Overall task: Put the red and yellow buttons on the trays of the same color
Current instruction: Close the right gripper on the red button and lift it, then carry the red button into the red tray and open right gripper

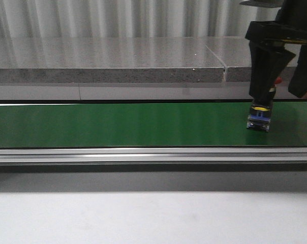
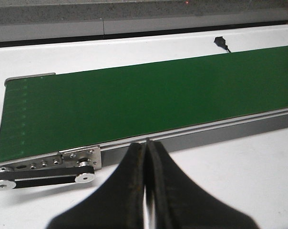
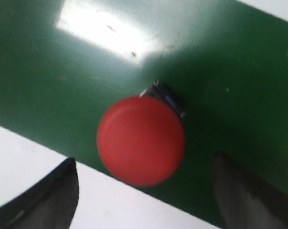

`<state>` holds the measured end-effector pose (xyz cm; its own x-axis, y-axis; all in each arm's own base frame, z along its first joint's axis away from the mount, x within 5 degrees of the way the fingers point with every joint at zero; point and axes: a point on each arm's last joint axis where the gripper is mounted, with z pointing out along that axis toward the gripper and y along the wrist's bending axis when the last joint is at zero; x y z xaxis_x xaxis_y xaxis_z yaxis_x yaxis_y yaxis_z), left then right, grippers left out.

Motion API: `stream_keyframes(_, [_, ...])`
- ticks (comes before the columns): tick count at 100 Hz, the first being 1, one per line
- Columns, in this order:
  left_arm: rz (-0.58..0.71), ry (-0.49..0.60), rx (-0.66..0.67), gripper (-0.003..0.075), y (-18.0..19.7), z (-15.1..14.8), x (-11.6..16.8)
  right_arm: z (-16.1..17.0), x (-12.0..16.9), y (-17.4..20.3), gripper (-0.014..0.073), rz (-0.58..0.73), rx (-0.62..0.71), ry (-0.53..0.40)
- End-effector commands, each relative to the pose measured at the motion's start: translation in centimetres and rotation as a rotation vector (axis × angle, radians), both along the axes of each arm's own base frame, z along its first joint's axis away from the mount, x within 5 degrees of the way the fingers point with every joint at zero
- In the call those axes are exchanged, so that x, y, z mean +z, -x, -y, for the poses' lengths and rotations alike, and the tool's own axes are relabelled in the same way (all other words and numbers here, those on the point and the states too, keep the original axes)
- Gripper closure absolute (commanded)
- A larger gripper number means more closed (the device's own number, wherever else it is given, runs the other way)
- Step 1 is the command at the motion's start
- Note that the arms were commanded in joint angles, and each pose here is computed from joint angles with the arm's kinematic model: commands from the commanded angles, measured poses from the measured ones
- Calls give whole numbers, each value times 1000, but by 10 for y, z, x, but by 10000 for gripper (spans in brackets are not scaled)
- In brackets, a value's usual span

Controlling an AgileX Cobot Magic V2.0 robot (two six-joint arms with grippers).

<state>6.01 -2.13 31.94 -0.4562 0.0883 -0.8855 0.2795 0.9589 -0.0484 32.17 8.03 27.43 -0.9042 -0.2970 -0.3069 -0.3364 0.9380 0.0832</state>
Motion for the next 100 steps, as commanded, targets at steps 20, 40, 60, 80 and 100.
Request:
stream_keyframes(20, [83,36,-3,741,-2,1,14,-4,23,-13,223,92,13,-26])
stream_keyframes(40, [83,36,-3,741,-2,1,14,-3,25,-11,423,96,12,-27])
stream_keyframes(60, [83,36,-3,741,-2,1,14,22,51,-5,423,186,-96,-53])
stream_keyframes(80, [83,36,-3,741,-2,1,14,83,73,2,423,281,-287,-45])
stream_keyframes(100, [83,36,-3,741,-2,1,14,149,74,8,423,294,-530,-33])
